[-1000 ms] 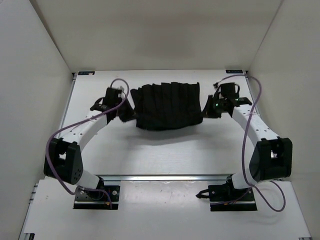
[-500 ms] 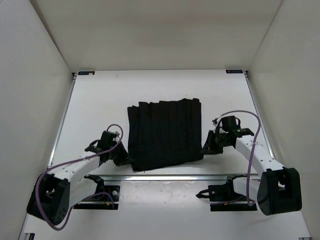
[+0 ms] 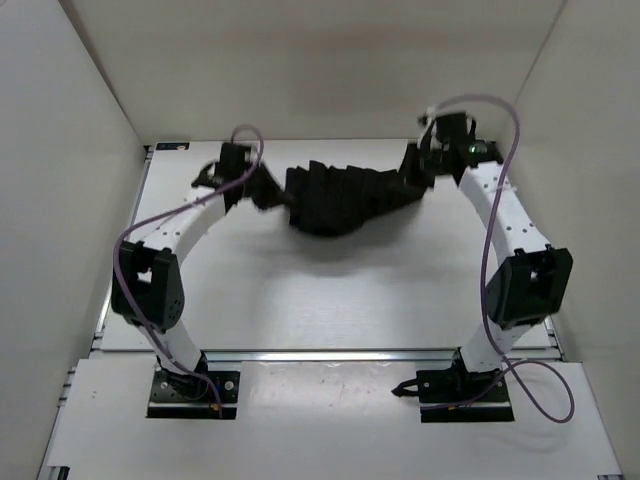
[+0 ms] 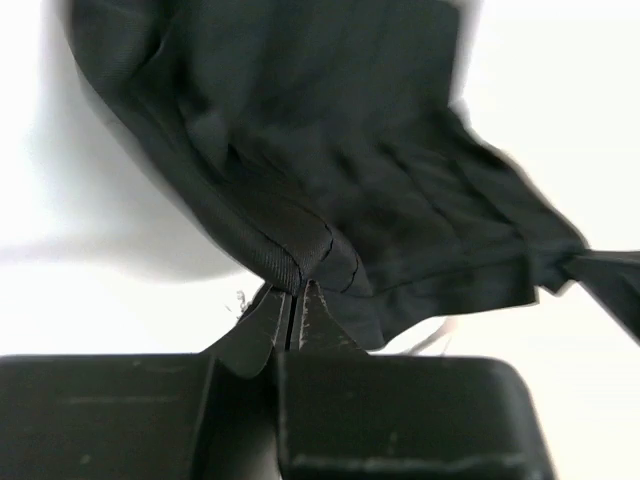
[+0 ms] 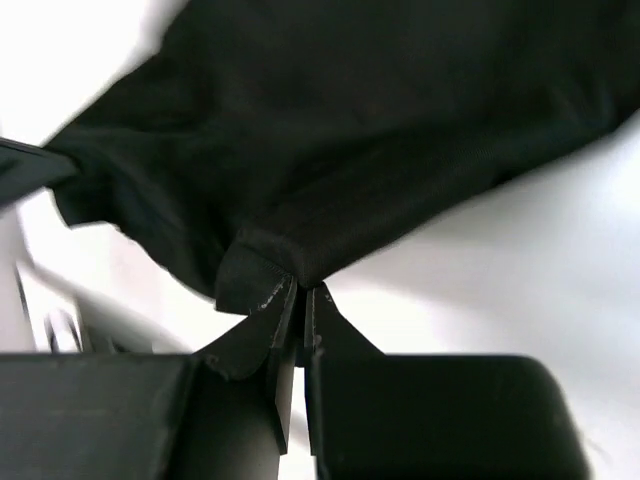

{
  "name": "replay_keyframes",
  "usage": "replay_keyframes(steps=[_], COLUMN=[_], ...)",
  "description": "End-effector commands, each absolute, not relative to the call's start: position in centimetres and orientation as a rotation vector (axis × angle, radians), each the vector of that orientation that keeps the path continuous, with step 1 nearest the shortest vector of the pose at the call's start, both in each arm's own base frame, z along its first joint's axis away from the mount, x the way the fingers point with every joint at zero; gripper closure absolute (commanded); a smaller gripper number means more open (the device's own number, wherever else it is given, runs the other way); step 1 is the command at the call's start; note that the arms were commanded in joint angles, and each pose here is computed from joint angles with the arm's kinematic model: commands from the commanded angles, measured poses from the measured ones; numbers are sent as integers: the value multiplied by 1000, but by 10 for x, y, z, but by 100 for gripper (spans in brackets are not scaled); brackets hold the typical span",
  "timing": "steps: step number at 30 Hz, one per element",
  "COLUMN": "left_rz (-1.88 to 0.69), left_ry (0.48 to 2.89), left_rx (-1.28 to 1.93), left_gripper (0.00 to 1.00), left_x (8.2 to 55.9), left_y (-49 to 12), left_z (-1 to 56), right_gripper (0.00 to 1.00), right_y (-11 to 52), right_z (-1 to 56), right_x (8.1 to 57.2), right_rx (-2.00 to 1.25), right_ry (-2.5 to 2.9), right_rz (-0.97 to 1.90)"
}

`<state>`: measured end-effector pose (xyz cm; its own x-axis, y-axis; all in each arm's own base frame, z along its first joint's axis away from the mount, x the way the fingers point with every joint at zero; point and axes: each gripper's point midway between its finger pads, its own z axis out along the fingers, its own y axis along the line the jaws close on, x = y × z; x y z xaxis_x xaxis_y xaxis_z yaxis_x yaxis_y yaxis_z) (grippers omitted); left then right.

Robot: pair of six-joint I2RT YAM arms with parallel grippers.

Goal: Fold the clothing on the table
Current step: Fold the skirt

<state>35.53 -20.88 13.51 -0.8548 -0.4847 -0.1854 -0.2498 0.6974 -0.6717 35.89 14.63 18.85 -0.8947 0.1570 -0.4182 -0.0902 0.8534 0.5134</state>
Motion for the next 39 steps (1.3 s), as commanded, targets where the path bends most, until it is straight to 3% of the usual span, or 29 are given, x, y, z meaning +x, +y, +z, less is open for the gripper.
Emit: replay_keyframes(steps=[1,3,5,6,14,18,28,39], left_rz=[-1049,-1041,-1036,-1076,-968,-884,-848,-912], left_ry=[2140,2072,2090,2030,2395,2576,2623,2565], left_rx=[-396,-418,-499,-491,-733,-747,-687,-686], left_gripper=[100,100,100,100,98,97,98,100], left_x=[442,448,436,429,300,241,201,142], left_y=[-211,-199,-179,-174,-156,-152,-145,-144], left_z=[300,316,279,289,82,33,57,87], right_gripper=[100,100,100,100,100,100,99,100], right_y=[147,139,135,127,102,99,88,95], right_z=[331,342,333,312,145,93,74,95], right_x=[424,420,411,403,313,253,176,121], right_rx=[-61,-32,-12,26,216,250,297,315], right_ry=[2200,2172,2154,2165,2523,2688,2905,2895], right_rz=[670,663,718,723,749,731,575,615])
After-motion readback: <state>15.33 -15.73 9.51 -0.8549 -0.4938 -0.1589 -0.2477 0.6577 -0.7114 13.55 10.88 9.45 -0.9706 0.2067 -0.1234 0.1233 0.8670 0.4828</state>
